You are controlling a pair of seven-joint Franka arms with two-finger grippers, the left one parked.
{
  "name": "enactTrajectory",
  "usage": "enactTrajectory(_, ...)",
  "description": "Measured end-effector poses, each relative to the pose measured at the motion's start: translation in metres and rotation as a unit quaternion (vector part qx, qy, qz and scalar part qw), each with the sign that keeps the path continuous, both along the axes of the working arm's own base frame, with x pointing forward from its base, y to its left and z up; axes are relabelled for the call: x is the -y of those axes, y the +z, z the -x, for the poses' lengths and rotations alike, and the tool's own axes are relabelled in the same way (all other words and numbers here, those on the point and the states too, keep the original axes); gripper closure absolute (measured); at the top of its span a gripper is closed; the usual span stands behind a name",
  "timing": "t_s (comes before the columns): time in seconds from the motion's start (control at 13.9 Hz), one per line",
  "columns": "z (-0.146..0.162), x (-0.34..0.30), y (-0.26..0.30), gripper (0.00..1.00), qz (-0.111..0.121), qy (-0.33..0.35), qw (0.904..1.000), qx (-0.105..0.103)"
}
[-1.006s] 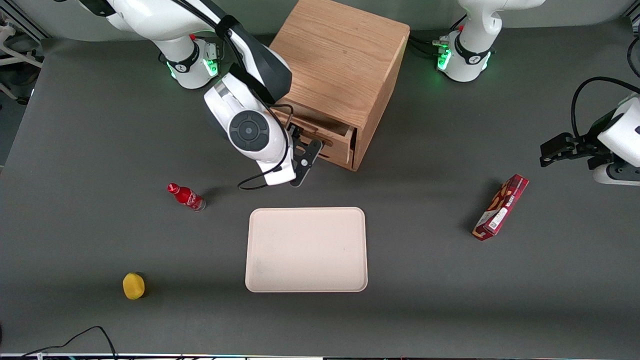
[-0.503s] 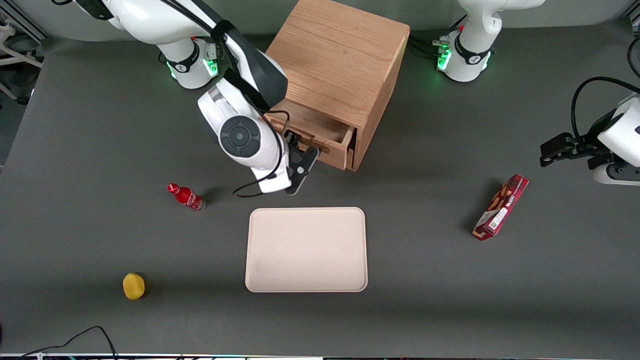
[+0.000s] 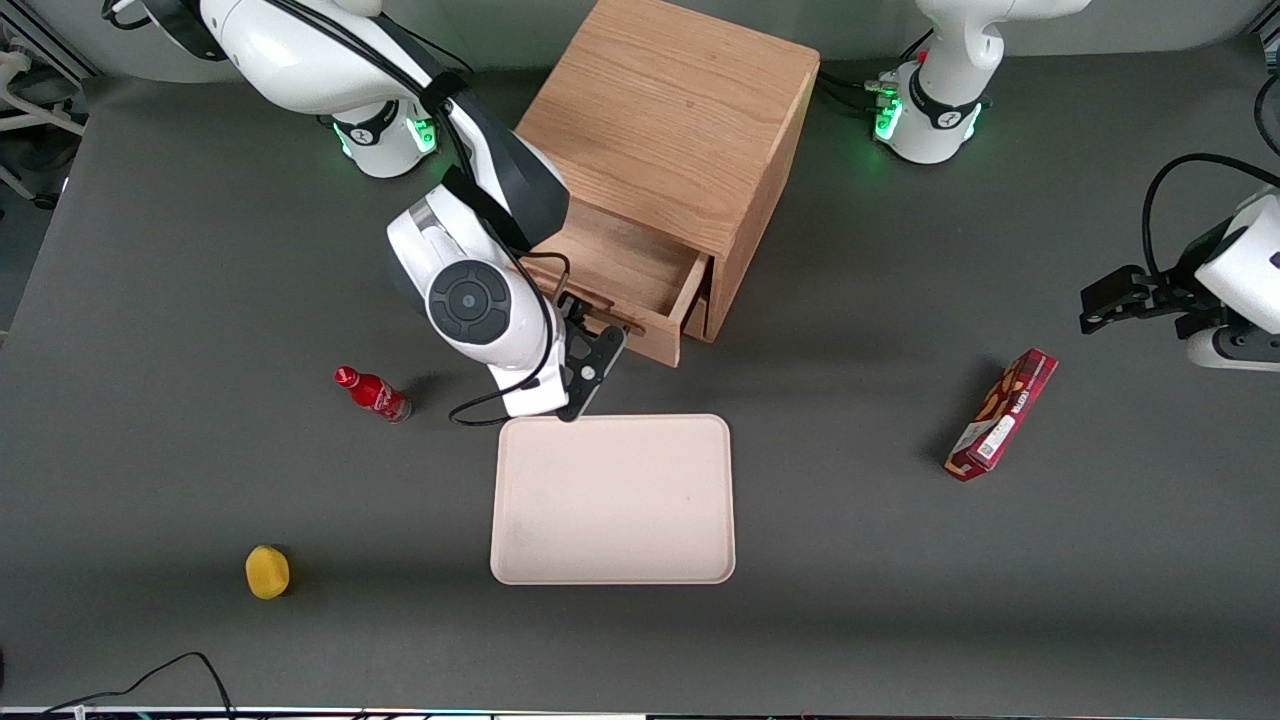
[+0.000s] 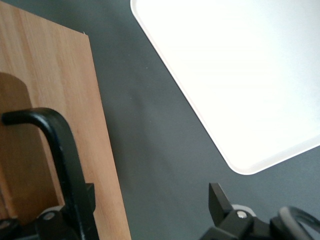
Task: Open upper drawer
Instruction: 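Pull the upper drawer handle outward with the right gripper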
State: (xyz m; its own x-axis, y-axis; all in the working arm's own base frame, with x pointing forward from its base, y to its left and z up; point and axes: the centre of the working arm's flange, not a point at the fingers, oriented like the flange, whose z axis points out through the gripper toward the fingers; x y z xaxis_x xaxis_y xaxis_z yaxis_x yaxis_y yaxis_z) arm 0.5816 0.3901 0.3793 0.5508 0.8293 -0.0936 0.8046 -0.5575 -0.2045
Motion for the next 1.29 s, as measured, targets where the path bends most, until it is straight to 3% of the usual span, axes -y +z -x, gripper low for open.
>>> enactTrajectory(1.29, -0.060, 0.064, 0.021, 0.00, -0.007, -0.005, 0.9990, 0.044)
